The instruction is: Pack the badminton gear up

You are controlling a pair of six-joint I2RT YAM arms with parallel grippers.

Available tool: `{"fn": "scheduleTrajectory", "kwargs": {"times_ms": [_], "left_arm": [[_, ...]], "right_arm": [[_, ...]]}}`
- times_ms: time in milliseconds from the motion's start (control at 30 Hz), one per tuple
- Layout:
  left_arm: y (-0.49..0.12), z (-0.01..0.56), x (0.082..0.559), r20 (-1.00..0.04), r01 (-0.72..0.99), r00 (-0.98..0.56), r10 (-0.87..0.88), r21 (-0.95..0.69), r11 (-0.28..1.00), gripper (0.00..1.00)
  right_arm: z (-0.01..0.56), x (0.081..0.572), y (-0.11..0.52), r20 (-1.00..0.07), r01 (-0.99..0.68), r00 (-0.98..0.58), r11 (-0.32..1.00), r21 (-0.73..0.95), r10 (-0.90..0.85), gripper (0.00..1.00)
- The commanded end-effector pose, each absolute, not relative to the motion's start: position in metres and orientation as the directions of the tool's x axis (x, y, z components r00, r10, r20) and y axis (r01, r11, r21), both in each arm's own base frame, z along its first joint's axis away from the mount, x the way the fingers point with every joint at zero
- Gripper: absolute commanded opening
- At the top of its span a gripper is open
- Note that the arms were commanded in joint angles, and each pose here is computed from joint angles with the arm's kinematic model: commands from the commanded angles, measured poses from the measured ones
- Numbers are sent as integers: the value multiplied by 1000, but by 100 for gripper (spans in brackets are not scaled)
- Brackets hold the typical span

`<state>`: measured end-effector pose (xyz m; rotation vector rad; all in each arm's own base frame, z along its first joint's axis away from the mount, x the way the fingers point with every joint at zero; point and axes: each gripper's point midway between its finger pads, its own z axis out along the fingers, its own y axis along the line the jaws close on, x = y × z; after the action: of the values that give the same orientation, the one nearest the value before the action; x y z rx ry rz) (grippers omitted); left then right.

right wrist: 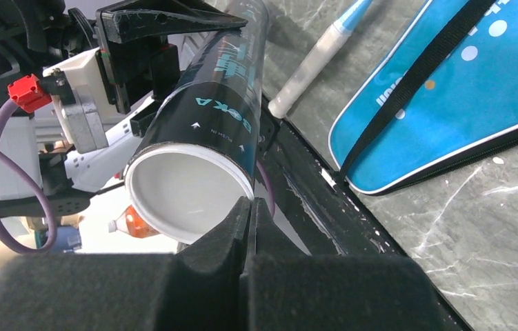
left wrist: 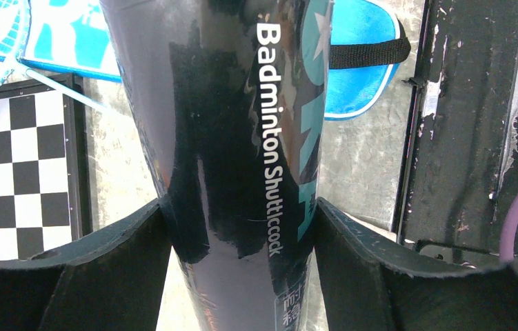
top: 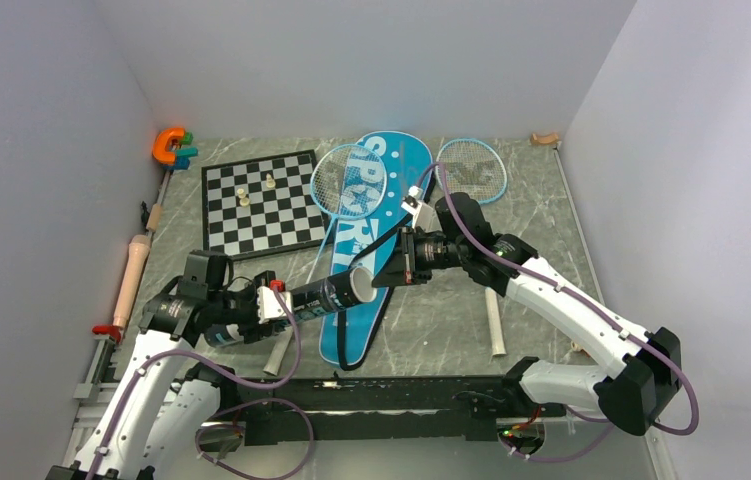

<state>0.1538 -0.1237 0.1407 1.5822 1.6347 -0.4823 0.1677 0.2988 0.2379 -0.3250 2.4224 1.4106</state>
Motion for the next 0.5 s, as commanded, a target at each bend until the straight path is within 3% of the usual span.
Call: {"fn": "scheduleTrajectory", "kwargs": {"times_ms": [0, 467], "left_arm": [[-133, 164, 159, -774, 942, 173, 609, 311, 128, 1], [-135, 171, 161, -781, 940, 171, 600, 313, 139, 1]], "right_arm": [[264, 170, 302, -449, -404, -893, 435, 805, 2, 0], [273, 170, 309, -469, -423, -883, 445, 789, -9, 0]]}}
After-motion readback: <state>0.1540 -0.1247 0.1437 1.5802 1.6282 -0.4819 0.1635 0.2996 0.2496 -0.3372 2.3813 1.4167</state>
